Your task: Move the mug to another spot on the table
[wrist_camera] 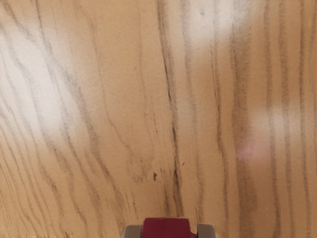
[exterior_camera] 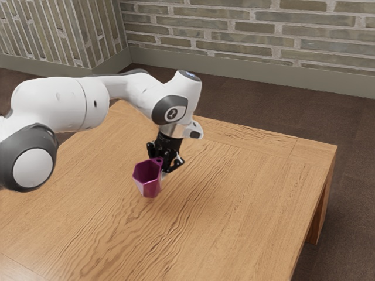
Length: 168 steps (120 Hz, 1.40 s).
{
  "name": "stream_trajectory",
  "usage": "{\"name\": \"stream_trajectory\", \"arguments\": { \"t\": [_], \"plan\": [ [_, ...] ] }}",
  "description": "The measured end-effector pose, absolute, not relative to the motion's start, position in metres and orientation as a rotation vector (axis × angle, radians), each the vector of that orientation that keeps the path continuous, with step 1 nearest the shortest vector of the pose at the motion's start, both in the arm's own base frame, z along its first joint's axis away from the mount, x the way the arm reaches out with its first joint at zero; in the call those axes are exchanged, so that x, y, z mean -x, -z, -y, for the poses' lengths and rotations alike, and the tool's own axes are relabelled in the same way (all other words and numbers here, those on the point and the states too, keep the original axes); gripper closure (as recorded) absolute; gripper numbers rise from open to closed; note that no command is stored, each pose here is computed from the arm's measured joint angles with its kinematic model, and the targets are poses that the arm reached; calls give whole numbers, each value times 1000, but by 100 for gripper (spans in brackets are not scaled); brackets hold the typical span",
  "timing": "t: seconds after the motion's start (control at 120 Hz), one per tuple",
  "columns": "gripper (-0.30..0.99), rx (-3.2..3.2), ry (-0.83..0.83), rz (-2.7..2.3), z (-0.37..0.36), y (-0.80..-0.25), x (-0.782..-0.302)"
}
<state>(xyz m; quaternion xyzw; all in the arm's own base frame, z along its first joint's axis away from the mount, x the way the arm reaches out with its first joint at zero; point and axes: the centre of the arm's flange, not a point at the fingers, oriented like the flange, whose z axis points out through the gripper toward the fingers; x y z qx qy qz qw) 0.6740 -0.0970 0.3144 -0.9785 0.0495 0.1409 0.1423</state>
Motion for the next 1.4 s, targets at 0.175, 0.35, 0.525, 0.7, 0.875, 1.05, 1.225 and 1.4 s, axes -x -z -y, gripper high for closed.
{"name": "stream_trajectory", "arguments": {
  "t": [0.175,0.35,0.525,0.7,0.875,1.05,1.225,1.4],
  "plan": [
    [73,2842,-563,-27,64,-308,-678],
    [73,2908,-624,29,36,-315,-687],
    [74,2967,-657,51,16,-308,-697],
    [75,2976,-718,49,1,-279,-701],
    [75,2974,-758,26,-2,-260,-700],
    [72,2979,-767,5,-2,-256,-700],
    [60,2993,-768,-14,2,-254,-700],
    [51,3003,-770,-24,2,-248,-701]
  ]
}}
